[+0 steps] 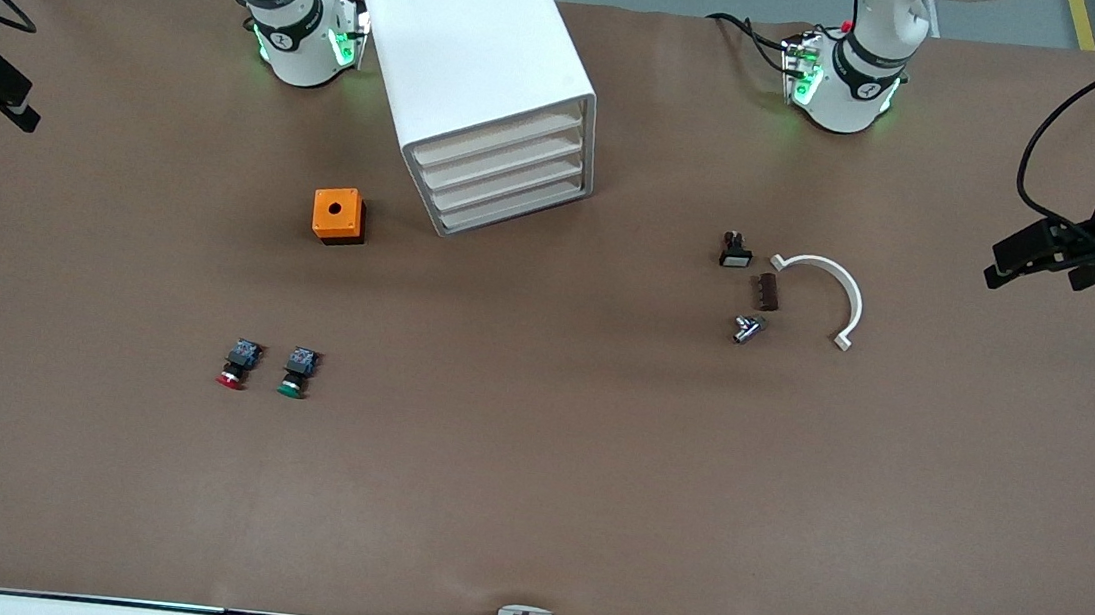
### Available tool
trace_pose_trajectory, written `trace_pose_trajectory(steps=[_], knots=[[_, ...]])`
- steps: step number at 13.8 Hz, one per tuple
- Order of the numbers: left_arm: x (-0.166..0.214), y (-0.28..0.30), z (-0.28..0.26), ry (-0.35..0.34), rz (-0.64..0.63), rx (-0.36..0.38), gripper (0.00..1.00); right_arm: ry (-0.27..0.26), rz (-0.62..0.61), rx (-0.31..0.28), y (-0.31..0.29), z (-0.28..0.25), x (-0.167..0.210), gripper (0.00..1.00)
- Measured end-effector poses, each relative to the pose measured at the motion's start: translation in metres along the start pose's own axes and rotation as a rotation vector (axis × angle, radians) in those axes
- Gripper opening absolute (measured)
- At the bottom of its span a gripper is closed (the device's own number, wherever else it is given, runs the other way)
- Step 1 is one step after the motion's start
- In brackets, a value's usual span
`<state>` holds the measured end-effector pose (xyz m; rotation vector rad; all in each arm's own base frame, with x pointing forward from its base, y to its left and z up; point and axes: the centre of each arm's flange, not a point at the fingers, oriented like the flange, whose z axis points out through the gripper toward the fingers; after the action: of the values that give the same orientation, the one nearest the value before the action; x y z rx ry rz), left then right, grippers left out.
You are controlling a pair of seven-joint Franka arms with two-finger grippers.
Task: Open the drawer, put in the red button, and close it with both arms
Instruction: 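Reach the left gripper toward the drawer while the right gripper reaches the buttons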
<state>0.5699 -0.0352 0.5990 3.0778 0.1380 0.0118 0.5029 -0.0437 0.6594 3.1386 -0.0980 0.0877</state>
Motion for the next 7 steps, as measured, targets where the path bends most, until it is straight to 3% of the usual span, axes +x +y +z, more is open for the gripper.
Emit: trace_pose_trajectory(steps=[4,7], knots=[[0.025,0.012,0.070,-0.118,0.014,0.015,1.00,-0.048,-0.002,-0.003,-0.002,0.025,0.013,1.00],[0.030,0.054,0.123,-0.203,-0.009,0.038,1.00,-0.102,-0.003,-0.009,-0.004,0.060,0.034,1.00]])
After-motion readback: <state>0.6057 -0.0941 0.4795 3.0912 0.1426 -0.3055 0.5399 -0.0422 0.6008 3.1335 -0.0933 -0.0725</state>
